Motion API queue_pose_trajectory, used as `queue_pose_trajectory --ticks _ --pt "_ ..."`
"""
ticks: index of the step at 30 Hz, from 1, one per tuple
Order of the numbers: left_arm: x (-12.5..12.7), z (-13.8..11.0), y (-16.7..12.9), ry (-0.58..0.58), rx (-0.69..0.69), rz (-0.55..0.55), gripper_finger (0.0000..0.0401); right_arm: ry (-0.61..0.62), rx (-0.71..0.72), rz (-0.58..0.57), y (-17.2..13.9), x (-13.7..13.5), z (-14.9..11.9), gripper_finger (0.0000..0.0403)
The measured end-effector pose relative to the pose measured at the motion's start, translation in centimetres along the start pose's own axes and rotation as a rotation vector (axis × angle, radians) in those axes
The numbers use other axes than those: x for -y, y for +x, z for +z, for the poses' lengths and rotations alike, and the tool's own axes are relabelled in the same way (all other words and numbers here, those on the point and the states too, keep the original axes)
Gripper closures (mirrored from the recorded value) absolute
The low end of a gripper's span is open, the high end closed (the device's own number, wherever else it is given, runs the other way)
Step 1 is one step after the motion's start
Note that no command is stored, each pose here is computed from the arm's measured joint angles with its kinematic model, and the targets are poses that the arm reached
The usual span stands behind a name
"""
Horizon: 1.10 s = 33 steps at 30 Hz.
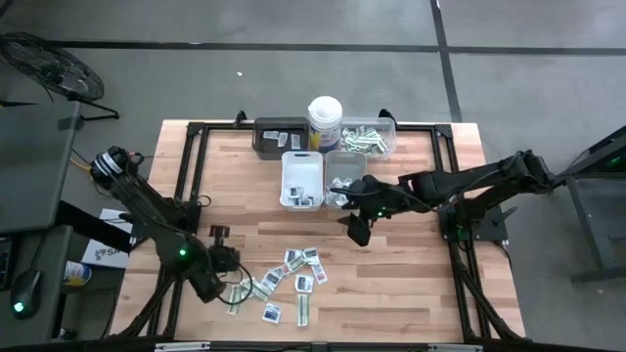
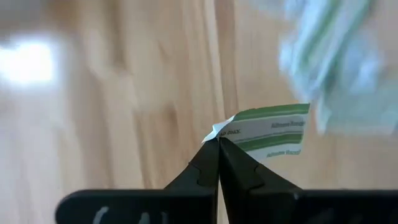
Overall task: Pick & Place First Aid Supplies
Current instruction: Put the band aid into the transparent bin
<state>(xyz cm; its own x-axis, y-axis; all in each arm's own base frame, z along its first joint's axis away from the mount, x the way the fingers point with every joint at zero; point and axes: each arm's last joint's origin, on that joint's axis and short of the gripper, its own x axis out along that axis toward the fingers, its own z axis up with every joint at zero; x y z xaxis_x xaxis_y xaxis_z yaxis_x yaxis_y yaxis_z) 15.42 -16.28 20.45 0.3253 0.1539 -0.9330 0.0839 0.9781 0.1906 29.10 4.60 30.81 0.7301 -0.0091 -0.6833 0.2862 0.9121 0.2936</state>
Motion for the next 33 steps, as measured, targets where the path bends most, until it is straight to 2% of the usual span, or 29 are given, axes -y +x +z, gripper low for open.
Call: queue_pose_trajectory --ticks 4,7,12,17,25,33 --pt "-1.0 2.3 -2.3 -0.14 0.186 0.122 0.0401 -0.037 0.12 0.025 -0.1 -1.0 0.7 0.0205" --pt "-2.1 4.7 -4.6 -0.249 0.38 0.233 0.0401 -0.07 0.206 0.016 -0.2 -1.8 1.0 0.0206" --pt "-4.4 8.2 -7.4 -0.327 0.585 0.403 0.0401 -0.123 0.324 -0.022 -0.7 -3.0 1.2 0.0205" --pt "-6.6 11.2 -9.0 -0.363 0.702 0.521 0.0401 -0.176 0.42 -0.015 -1.0 -3.9 1.7 0.0206" --pt "-9.8 15.0 -10.1 -0.34 0.821 0.59 0.0401 -0.206 0.501 -0.012 -0.9 -4.2 2.4 0.0206" --pt "-11.6 16.1 -10.2 -0.305 0.858 0.576 0.0401 -0.184 0.534 0.01 -0.9 -3.8 3.1 0.0205"
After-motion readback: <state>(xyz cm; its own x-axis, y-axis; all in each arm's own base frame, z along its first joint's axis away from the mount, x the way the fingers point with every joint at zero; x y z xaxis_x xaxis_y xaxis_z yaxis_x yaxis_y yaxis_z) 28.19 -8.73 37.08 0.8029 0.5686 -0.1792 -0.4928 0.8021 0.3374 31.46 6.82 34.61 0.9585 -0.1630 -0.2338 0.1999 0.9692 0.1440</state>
